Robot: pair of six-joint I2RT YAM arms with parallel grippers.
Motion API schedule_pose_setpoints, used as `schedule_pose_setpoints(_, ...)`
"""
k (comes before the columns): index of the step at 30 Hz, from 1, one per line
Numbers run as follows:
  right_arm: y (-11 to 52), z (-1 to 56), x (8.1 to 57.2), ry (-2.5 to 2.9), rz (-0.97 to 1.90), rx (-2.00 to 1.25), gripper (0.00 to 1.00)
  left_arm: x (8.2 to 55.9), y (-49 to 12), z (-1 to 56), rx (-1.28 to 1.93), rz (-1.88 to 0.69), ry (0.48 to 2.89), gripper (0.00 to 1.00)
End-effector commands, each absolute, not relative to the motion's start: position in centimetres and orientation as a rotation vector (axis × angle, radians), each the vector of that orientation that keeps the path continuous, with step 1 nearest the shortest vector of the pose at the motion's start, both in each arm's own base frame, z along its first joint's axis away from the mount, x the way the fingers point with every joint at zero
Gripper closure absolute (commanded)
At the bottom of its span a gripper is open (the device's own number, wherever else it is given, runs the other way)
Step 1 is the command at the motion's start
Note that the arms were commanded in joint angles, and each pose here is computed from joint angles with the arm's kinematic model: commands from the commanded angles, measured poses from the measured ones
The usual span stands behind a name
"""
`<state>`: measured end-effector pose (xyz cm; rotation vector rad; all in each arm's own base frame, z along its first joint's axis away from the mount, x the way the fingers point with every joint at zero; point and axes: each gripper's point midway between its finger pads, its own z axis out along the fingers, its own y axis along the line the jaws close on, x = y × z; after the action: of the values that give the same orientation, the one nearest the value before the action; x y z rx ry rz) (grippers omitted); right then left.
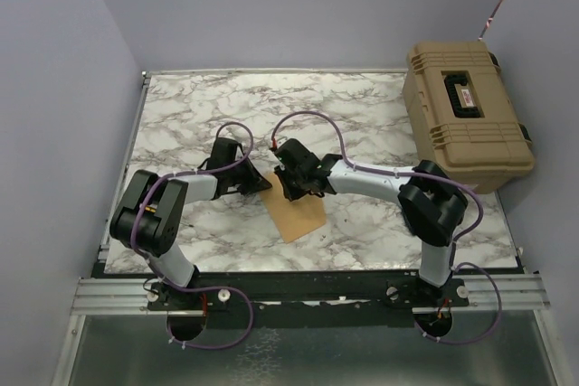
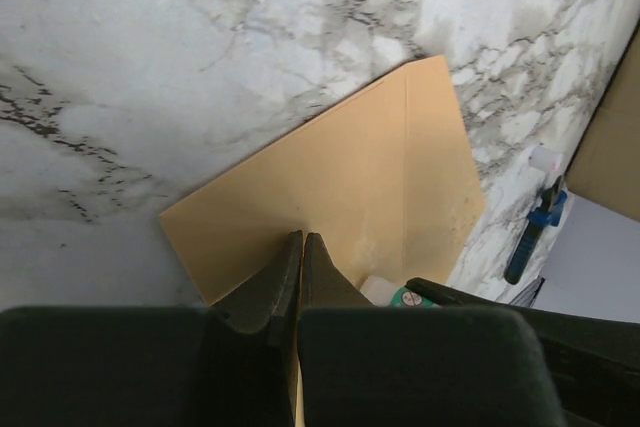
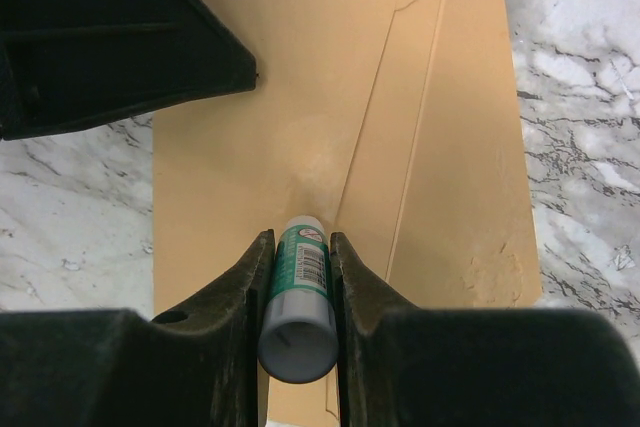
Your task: Place the letter into the envelope and seal it
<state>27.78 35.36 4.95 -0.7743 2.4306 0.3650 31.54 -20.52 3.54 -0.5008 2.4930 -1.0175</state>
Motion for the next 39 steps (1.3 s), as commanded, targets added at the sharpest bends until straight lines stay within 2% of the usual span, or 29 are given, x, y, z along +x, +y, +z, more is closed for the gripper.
schedule_pose_setpoints(1, 35.1, 3.8, 27.7, 2.465, 0.287, -0.791, 0.99, 31.2, -20.3, 1.6, -0.546, -0.972, 2.558, 1.0)
schedule_pose_setpoints(11, 32.8, 2.1, 24.8, 2.525, 0.205, -0.845, 1.0, 29.5, -18.7, -1.5, -0.732, -0.845, 2.626, 1.0)
schedule_pose_setpoints(25, 32.0, 1.5, 20.2, 2.56, 0.361, -0.983, 0.99, 29.0, -17.1, -2.6, -0.839, -0.727, 2.609, 1.0)
schedule_pose_setpoints(30, 31.9, 0.7, 21.0, 2.553, 0.315, -0.963, 0.99, 28.8, -17.0, -2.8, -0.842, -0.723, 2.616, 1.0)
schedule_pose_setpoints(39, 33.1, 1.5, 26.5, 2.433, 0.124, -0.777, 0.99, 28.4, -17.0, -3.1, -0.83, -0.726, 2.629, 1.0)
